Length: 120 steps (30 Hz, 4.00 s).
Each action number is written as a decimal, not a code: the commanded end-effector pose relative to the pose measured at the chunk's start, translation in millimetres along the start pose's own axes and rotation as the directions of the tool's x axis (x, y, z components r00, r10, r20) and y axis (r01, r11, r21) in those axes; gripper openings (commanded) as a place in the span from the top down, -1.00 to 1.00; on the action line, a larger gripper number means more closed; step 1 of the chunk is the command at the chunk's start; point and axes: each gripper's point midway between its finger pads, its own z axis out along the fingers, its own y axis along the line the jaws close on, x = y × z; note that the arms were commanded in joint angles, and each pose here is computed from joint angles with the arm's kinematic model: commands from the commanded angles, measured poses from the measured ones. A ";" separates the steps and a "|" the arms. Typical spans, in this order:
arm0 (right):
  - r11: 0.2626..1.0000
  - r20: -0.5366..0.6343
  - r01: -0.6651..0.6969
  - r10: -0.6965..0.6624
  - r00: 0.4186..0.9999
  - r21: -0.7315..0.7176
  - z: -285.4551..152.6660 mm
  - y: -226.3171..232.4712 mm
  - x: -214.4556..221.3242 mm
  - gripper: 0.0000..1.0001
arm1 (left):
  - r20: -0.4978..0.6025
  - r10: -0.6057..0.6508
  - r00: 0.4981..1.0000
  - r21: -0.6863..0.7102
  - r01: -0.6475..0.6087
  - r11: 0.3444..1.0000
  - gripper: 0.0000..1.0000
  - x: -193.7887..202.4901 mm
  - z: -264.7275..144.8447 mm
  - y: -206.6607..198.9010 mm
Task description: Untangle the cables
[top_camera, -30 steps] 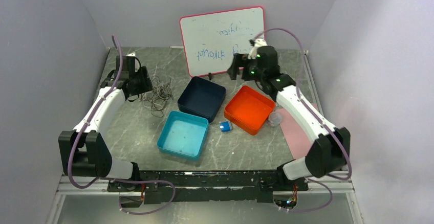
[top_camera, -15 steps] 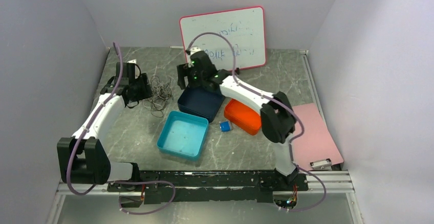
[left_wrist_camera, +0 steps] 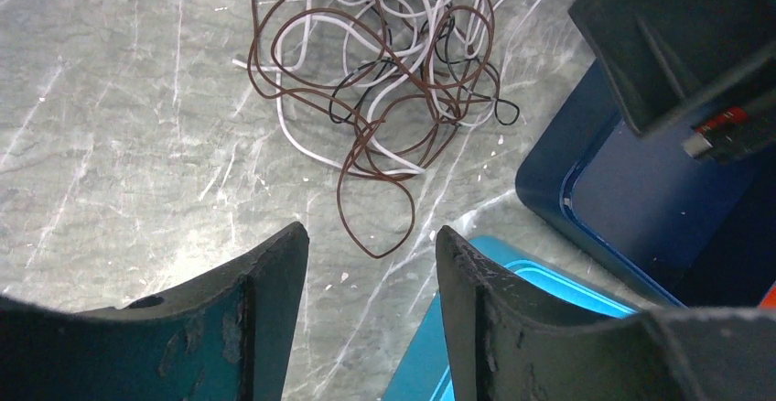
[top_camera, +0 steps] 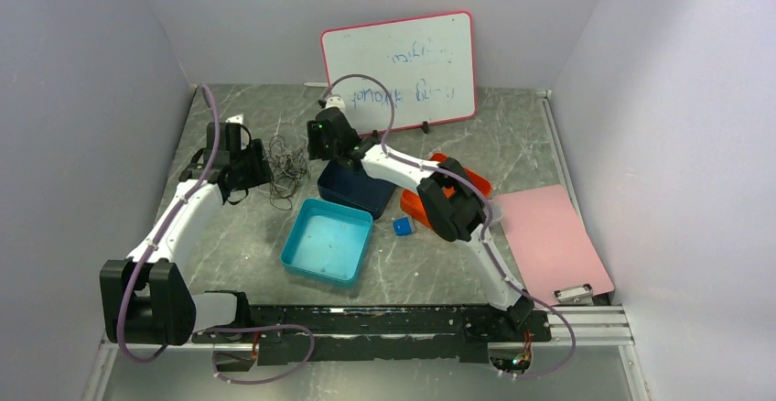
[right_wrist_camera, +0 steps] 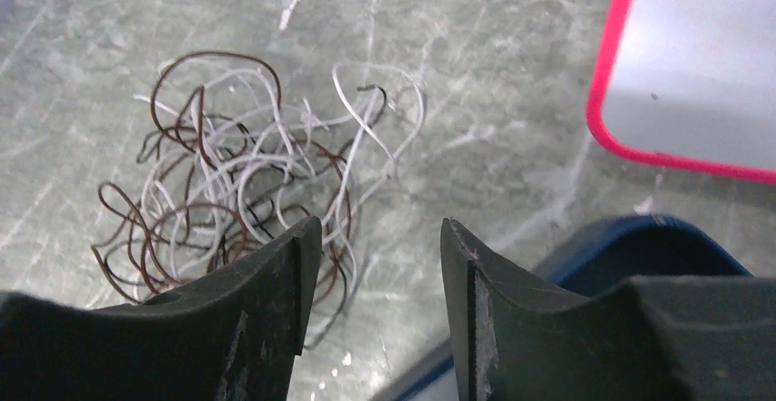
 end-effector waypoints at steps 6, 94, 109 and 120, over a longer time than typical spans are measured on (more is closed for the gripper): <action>0.998 0.080 -0.041 0.044 0.996 -0.043 33.7 16.0 -17.3 -0.06 | 0.062 -0.009 0.998 0.048 0.006 0.999 -0.16 -12.9 -7.0 -7.2; 0.765 0.120 0.274 -0.252 0.960 -0.583 -110.8 85.4 -76.5 1.00 | 0.807 0.337 0.485 0.072 -0.647 0.759 -0.43 -101.0 -74.4 -55.2; 0.702 0.146 0.352 -0.338 0.930 -0.619 -122.0 84.6 -61.1 1.00 | 0.859 0.466 0.211 0.038 -0.935 0.353 -0.33 -57.3 -64.5 -92.6; 0.670 0.155 0.379 -0.371 0.916 -0.638 -128.2 83.9 -53.8 1.00 | 0.818 0.559 0.139 0.044 -0.983 0.181 -0.20 -67.5 -37.2 -96.5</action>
